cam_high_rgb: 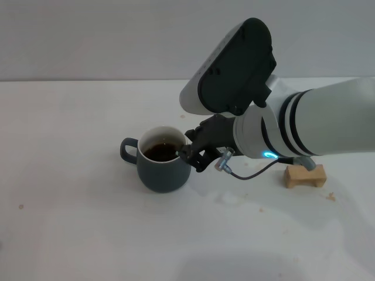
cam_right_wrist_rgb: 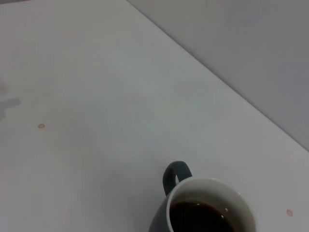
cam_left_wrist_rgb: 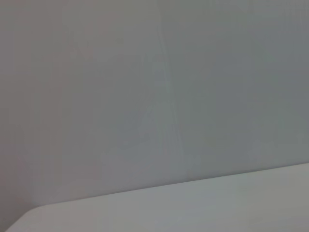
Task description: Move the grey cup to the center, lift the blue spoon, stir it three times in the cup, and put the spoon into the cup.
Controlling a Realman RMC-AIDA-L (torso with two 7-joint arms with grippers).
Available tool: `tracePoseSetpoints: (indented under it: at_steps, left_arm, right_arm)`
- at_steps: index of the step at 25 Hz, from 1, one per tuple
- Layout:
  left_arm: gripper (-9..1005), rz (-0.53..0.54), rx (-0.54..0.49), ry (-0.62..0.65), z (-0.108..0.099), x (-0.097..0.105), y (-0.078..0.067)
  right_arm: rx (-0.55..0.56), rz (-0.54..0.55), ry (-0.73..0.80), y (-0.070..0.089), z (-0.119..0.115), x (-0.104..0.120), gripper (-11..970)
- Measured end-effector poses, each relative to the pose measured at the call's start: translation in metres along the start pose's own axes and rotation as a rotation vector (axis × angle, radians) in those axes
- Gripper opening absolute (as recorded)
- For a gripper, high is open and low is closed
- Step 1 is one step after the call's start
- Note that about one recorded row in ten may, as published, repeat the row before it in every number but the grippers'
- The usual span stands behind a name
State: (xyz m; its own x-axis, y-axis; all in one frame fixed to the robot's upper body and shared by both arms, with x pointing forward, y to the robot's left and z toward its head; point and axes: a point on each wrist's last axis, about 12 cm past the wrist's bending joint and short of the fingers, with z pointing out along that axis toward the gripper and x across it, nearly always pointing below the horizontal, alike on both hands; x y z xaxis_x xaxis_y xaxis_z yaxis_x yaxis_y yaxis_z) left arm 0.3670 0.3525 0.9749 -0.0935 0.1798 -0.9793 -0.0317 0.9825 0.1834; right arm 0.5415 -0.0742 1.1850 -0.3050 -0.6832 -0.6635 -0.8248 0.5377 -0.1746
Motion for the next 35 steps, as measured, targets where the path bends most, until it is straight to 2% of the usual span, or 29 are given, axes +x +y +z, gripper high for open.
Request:
tracePoseSetpoints:
  at_steps: [3, 5, 9, 10, 11, 12, 13, 14, 15, 16, 18, 19, 20, 21, 22, 23, 24, 25, 26, 27, 29, 30, 31, 35]
  left_arm:
    - [-2, 0.001, -0.003, -0.001, 0.0, 0.0, 0.001]
    - [-2, 0.0, -0.004, -0.002, 0.0, 0.0, 0.001]
    - [-2, 0.0, -0.004, -0.003, 0.0, 0.0, 0.001]
    - [-2, 0.001, -0.004, -0.004, 0.001, -0.001, 0.001]
    - [-2, 0.001, -0.004, -0.004, 0.001, -0.001, 0.001]
    - [-2, 0.002, -0.003, -0.005, 0.001, -0.001, 0.001]
    - [-2, 0.002, -0.003, -0.006, 0.002, -0.001, 0.001]
    - [-2, 0.002, -0.003, -0.006, 0.002, -0.001, 0.001]
    - [-2, 0.002, -0.004, -0.007, 0.001, -0.001, 0.001]
    - [-2, 0.002, -0.004, -0.007, 0.001, -0.001, 0.001]
    - [-2, 0.002, -0.006, -0.009, 0.001, -0.001, 0.002]
    - [-2, 0.001, -0.006, -0.011, 0.0, -0.001, 0.002]
    - [-2, 0.001, -0.007, -0.013, 0.0, -0.002, 0.002]
    - [-2, 0.001, -0.008, -0.016, 0.0, -0.002, 0.002]
    - [-2, 0.001, -0.007, -0.02, 0.0, -0.002, 0.002]
    - [-2, 0.001, -0.008, -0.023, 0.0, -0.003, 0.002]
    - [-2, 0.001, -0.007, -0.028, 0.0, -0.003, 0.002]
    - [-2, 0.001, -0.007, -0.028, 0.0, -0.003, 0.002]
    - [-2, -0.001, -0.01, -0.037, 0.0, -0.004, 0.002]
    - [-2, -0.001, -0.013, -0.039, 0.0, -0.005, 0.003]
    - [-2, -0.003, -0.019, -0.046, 0.0, -0.005, 0.004]
    - [-2, -0.003, -0.019, -0.046, 0.0, -0.005, 0.004]
    - [-2, -0.003, -0.019, -0.046, 0.0, -0.005, 0.004]
    - [-2, -0.008, -0.031, -0.094, -0.001, -0.011, 0.006]
  right_arm:
    - [0.002, 0.012, -0.008, 0.0, -0.002, 0.002, 160]
    - [0.007, 0.022, -0.027, -0.001, -0.004, 0.002, 351]
    - [0.037, 0.036, -0.089, -0.004, -0.009, 0.002, 402]
    - [0.093, 0.042, -0.165, -0.01, -0.016, 0.002, 415]
    - [0.093, 0.042, -0.165, -0.01, -0.016, 0.002, 428]
    - [0.177, 0.039, -0.271, -0.016, -0.026, 0.001, 441]
    - [0.177, 0.039, -0.271, -0.016, -0.026, 0.001, 441]
    - [0.222, 0.037, -0.325, -0.018, -0.032, 0.004, 441]
    - [0.314, 0.027, -0.438, -0.02, -0.042, 0.01, 440]
    - [0.314, 0.027, -0.438, -0.02, -0.042, 0.01, 440]
    - [0.403, 0.034, -0.568, -0.02, -0.054, 0.022, 440]
    - [0.441, 0.042, -0.618, -0.02, -0.057, 0.03, 440]
    - [0.534, 0.052, -0.726, -0.02, -0.063, 0.05, 440]
    - [0.534, 0.052, -0.726, -0.02, -0.063, 0.05, 440]
    - [0.619, 0.054, -0.806, -0.016, -0.062, 0.075, 440]
    - [0.619, 0.054, -0.806, -0.016, -0.062, 0.075, 440]
    - [0.66, 0.051, -0.842, -0.013, -0.06, 0.09, 440]
    - [0.718, 0.062, -0.896, -0.007, -0.054, 0.117, 440]
    - [0.726, 0.081, -0.896, -0.005, -0.05, 0.128, 441]
    - [0.726, 0.081, -0.896, -0.005, -0.05, 0.128, 441]
    - [0.755, 0.147, -0.904, -0.001, -0.042, 0.154, 441]
    - [0.789, 0.201, -0.893, 0.003, -0.035, 0.179, 441]
    - [0.789, 0.201, -0.893, 0.003, -0.035, 0.179, 441]
    - [0.893, 0.277, -0.876, 0.017, -0.032, 0.233, 441]
